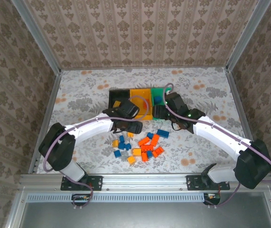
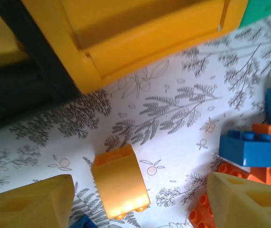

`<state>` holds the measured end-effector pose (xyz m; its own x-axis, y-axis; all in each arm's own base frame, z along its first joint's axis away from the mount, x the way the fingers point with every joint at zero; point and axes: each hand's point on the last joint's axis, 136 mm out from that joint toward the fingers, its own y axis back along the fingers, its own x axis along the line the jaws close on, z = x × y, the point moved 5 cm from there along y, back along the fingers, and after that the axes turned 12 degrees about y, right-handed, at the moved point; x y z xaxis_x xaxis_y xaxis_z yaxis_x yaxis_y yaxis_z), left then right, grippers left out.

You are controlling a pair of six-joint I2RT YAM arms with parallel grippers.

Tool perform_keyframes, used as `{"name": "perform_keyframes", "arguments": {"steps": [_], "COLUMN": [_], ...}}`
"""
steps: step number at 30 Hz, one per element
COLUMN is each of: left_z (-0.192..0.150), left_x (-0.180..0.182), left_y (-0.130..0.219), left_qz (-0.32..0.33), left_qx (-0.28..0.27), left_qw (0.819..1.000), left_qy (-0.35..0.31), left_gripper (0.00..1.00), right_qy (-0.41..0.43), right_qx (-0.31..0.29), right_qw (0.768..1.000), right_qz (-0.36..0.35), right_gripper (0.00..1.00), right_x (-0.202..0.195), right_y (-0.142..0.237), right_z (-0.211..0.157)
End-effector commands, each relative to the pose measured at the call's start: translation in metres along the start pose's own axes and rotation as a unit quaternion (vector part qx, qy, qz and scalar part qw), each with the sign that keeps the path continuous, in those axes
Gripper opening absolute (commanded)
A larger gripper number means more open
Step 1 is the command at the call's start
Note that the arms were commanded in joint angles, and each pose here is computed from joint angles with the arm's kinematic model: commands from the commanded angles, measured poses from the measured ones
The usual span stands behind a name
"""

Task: Sort the legos into containers by color

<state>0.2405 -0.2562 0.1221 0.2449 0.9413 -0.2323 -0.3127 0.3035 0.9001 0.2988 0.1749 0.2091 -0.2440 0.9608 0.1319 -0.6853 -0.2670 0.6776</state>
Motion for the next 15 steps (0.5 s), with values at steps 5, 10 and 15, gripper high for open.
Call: {"name": "perform_keyframes", "arguments": {"steps": [5, 10, 15], "left_z": [-0.016, -0.02, -0.02], "left_x": [0.011, 0.014, 0.015], "left_y": [-0.03, -0.04, -0.039], "left_qz": [0.031, 0.039, 0.043], "left_qx": [0.038, 0.047, 0.043], "left_qw": [0.999, 0.998, 0.998], "left_qy": [-0.004, -0.002, 0.0], "left_gripper": [0.62, 0.54, 0.42], "right_qy": [-0.013, -0.016, -0.019], "right_qx": [-0.008, -0.01, -0.011], "right_qw": [1.0, 1.0, 1.0], "right_qz": [-0.004, -0.005, -0.004], "right_gripper": [0.76, 0.76, 0.76], "right_x": [-0.008, -0.011, -0.012], "right_y": [0.014, 0.017, 0.017], "right_z": [-0.001, 0.0, 0.001]}}
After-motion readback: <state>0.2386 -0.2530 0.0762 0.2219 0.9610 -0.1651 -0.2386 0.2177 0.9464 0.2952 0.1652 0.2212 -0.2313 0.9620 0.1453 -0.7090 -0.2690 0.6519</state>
